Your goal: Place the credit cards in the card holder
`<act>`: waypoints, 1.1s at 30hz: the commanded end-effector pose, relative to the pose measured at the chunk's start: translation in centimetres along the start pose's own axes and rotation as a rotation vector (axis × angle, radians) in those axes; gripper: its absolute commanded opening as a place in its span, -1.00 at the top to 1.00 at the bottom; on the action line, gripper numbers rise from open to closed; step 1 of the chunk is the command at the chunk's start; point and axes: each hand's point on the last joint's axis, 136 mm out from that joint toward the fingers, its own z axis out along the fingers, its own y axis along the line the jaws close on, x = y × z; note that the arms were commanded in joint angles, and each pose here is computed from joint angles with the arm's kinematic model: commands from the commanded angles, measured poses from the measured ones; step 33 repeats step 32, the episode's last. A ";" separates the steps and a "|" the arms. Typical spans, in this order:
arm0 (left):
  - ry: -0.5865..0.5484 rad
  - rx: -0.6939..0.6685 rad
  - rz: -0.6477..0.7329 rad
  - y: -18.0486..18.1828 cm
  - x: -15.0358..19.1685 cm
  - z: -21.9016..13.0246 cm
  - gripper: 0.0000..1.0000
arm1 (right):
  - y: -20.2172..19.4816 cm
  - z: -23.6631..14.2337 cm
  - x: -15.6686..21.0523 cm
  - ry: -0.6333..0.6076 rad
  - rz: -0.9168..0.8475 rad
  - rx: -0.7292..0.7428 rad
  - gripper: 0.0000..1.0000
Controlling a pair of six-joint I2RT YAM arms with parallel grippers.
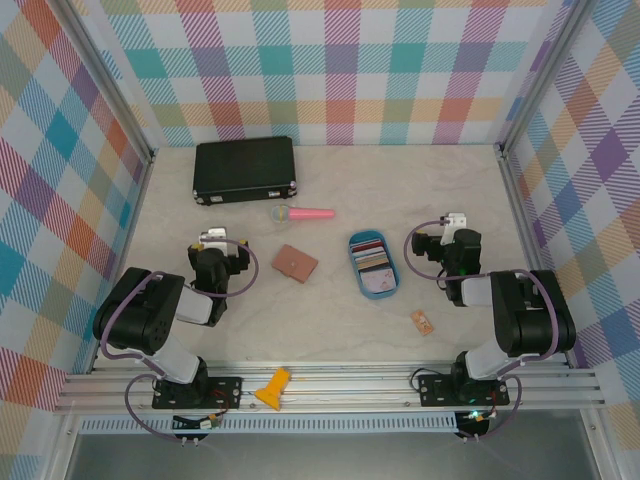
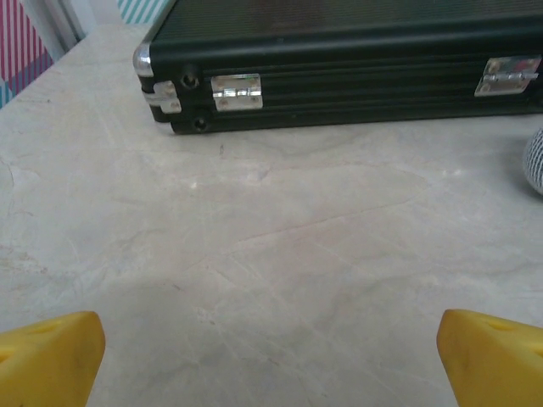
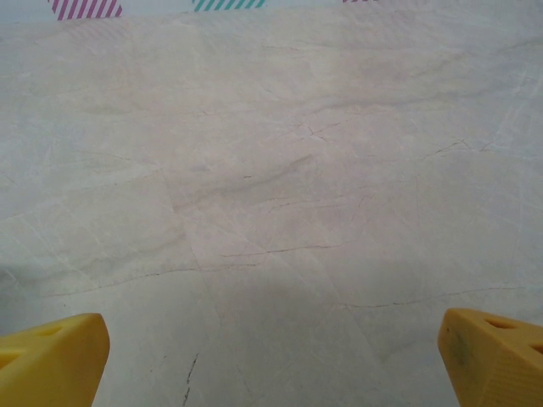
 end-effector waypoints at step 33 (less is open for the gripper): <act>0.017 -0.014 -0.074 1.2 -1.8 1.9 -0.99 | 0.1 0.1 -1.5 -0.046 0.001 -0.030 -0.98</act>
